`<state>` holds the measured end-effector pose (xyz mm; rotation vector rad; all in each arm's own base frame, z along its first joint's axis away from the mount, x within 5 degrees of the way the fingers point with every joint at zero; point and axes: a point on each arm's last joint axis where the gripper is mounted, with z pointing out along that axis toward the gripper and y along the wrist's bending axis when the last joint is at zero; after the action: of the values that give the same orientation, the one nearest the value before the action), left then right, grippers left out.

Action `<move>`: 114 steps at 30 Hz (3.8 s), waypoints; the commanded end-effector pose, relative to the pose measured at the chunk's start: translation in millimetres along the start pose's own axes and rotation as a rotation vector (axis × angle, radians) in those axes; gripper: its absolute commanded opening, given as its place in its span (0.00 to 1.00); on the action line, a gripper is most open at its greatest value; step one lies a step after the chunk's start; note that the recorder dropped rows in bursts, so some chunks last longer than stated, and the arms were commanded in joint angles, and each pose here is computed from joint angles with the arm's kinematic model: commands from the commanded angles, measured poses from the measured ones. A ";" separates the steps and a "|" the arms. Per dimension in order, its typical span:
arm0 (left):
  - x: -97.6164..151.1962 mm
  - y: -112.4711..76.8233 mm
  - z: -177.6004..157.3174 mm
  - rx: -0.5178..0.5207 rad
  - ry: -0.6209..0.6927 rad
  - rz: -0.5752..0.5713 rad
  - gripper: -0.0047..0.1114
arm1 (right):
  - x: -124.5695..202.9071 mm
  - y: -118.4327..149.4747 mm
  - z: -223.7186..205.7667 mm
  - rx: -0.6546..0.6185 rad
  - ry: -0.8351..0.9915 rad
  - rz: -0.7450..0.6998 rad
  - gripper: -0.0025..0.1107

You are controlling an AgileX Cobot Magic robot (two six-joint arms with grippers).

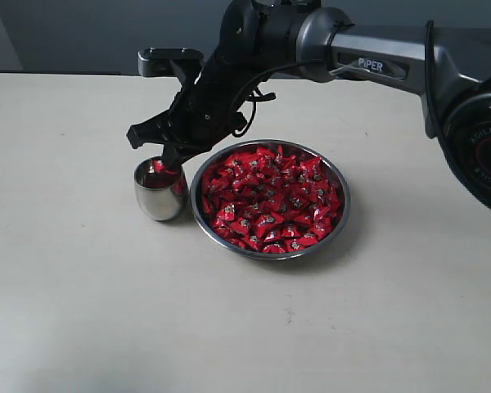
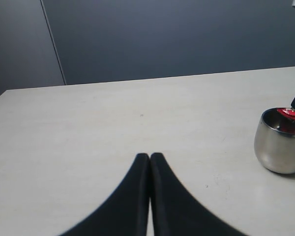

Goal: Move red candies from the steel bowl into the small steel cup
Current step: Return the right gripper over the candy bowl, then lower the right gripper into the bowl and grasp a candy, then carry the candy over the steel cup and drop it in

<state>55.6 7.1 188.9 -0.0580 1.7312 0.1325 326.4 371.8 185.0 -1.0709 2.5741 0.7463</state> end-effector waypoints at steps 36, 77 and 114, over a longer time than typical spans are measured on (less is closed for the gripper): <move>-3.1 0.3 -1.0 -0.003 -0.015 0.000 0.04 | 114.5 -55.9 -120.2 0.247 0.090 0.229 0.24; -3.1 0.3 -1.0 -0.003 -0.015 0.000 0.04 | 124.7 -83.0 -29.2 0.052 0.109 0.140 0.23; -3.1 0.3 -1.0 -0.003 -0.015 0.000 0.04 | 78.4 -14.1 -103.1 -0.061 -0.143 0.040 0.01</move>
<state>55.6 7.1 188.9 -0.0580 1.7312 0.1325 272.5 240.7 229.4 -0.9123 2.5247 0.8530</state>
